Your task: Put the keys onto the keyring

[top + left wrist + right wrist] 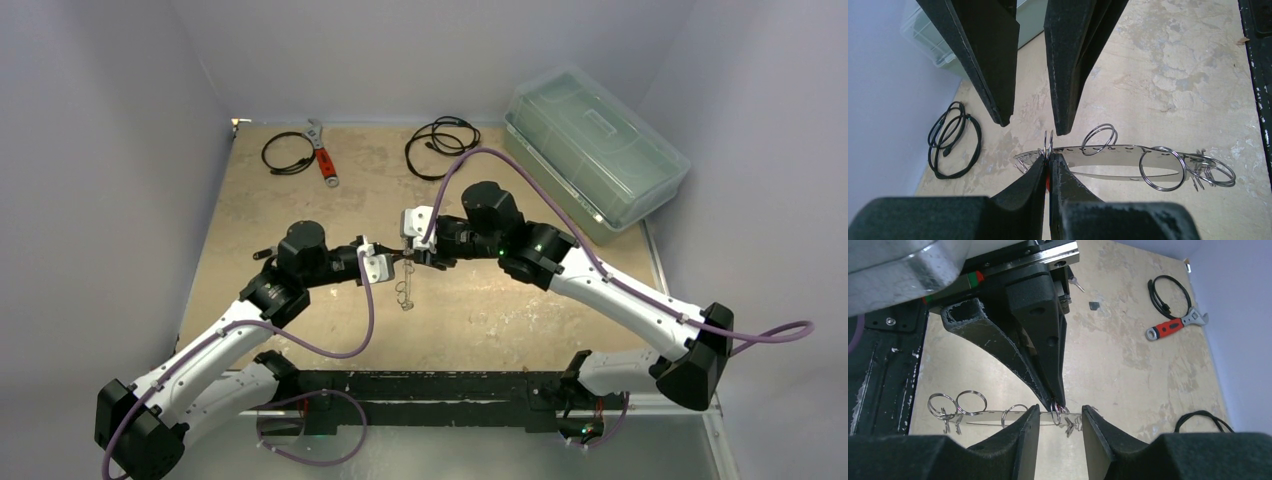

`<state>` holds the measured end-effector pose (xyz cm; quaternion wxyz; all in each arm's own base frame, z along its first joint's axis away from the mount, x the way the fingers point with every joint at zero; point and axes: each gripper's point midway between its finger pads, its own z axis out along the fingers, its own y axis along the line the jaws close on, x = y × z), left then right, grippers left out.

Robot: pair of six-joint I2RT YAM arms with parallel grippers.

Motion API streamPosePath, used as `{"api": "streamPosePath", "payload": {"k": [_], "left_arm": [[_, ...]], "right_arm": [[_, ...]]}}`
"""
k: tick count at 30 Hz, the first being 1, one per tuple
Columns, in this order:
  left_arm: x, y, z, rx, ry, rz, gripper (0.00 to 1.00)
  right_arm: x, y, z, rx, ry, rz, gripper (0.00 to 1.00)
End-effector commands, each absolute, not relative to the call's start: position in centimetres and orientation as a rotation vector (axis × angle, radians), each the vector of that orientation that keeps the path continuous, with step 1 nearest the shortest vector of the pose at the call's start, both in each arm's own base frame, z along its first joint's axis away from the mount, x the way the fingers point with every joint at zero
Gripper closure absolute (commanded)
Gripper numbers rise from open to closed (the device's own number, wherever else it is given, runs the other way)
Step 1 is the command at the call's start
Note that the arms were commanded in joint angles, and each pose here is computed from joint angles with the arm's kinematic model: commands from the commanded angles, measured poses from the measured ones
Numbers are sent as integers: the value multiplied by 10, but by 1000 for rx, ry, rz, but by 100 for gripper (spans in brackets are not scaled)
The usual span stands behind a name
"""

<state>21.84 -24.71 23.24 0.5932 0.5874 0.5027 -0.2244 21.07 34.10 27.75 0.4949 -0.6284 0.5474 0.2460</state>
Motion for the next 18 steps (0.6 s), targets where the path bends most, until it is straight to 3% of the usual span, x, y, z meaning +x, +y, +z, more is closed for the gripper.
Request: {"api": "streamPosePath", "payload": {"k": [1, 18], "left_arm": [[222, -248, 273, 1318, 1059, -482, 100], [219, -248, 274, 1318, 1048, -485, 100]], "right_arm": [[210, 352, 291, -1524, 1270, 628, 61], [219, 354, 276, -1518, 1292, 590, 69]]}}
